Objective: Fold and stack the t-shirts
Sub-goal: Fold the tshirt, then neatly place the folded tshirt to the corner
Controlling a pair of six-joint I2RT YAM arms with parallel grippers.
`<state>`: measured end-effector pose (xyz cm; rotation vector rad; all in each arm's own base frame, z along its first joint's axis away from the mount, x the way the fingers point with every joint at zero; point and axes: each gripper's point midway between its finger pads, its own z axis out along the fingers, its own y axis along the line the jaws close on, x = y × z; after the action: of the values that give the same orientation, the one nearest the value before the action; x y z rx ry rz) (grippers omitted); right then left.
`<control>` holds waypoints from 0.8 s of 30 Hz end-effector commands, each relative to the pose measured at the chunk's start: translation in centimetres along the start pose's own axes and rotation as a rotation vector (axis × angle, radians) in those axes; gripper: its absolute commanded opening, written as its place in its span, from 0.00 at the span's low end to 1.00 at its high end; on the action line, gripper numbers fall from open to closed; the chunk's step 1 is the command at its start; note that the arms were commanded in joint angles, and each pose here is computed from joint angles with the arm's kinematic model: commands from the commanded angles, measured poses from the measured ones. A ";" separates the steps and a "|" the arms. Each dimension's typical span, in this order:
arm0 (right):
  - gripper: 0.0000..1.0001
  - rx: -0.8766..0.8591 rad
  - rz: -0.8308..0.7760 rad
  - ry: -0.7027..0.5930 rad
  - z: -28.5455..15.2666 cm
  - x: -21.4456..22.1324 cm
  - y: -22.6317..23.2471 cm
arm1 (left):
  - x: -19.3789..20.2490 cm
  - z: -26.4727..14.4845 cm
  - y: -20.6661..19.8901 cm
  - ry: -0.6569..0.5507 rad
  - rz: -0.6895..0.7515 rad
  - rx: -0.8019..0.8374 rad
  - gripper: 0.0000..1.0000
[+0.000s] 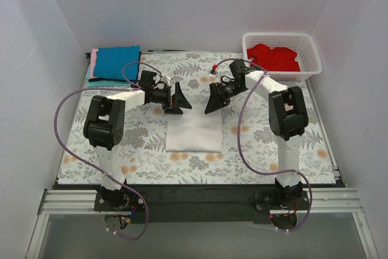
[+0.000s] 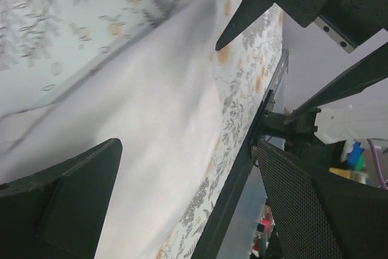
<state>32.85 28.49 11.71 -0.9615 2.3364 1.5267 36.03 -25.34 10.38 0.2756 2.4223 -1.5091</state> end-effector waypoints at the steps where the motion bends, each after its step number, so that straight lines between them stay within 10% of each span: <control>1: 0.95 0.015 0.076 -0.025 0.5 -0.7 -3.5 | -1.1 -0.1 2.5 -0.052 -0.089 -0.044 0.92; 12: 0.92 0.130 0.158 -0.051 -0.7 0.9 -10.7 | -1.3 -2.9 8.4 -0.127 -0.235 -0.073 0.92; 24: 0.85 0.177 -0.186 -0.126 -3.4 -4.8 2.3 | -5.5 -14.4 5.3 -0.386 -0.057 -0.344 0.96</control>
<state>37.05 26.11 11.69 -0.8027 2.3542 1.3973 40.91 -13.41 10.07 -0.1451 2.3935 -1.2369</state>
